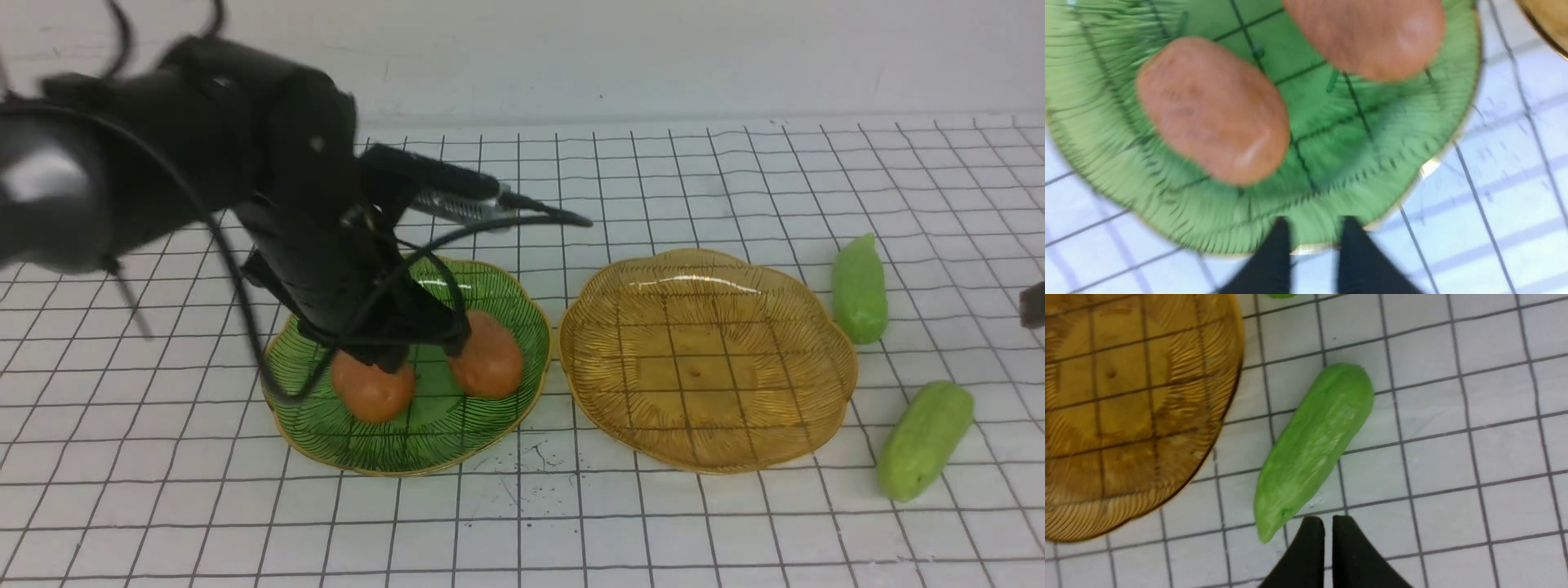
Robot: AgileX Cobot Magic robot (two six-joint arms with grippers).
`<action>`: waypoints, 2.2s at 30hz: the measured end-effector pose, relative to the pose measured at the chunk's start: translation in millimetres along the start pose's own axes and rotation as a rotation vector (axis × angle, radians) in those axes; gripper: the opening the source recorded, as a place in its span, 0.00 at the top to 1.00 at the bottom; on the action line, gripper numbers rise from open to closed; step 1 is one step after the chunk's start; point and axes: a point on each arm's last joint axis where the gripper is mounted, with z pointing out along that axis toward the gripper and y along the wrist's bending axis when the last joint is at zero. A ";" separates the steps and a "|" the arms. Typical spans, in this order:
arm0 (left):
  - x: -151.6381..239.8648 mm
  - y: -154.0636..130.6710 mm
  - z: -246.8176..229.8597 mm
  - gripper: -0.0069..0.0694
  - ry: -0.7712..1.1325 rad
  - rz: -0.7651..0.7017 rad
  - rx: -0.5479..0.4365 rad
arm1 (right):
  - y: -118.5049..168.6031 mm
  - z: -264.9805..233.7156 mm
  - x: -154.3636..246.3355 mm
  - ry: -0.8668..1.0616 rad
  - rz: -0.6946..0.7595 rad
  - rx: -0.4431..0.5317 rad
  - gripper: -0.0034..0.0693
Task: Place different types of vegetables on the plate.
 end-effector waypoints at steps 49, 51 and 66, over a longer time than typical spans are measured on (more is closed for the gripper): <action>89.1 5.0 -103.4 0.92 -0.154 -0.020 0.056 | 120.3 100.3 -66.8 -0.020 -0.011 -0.310 0.38; 89.4 5.0 -103.4 0.92 -0.151 -0.020 0.055 | 129.9 110.7 -65.2 0.005 -0.032 -0.313 0.38; 93.0 5.2 -102.9 0.92 -0.111 -0.018 0.053 | 138.2 94.4 -109.4 -0.036 -0.198 -0.230 0.06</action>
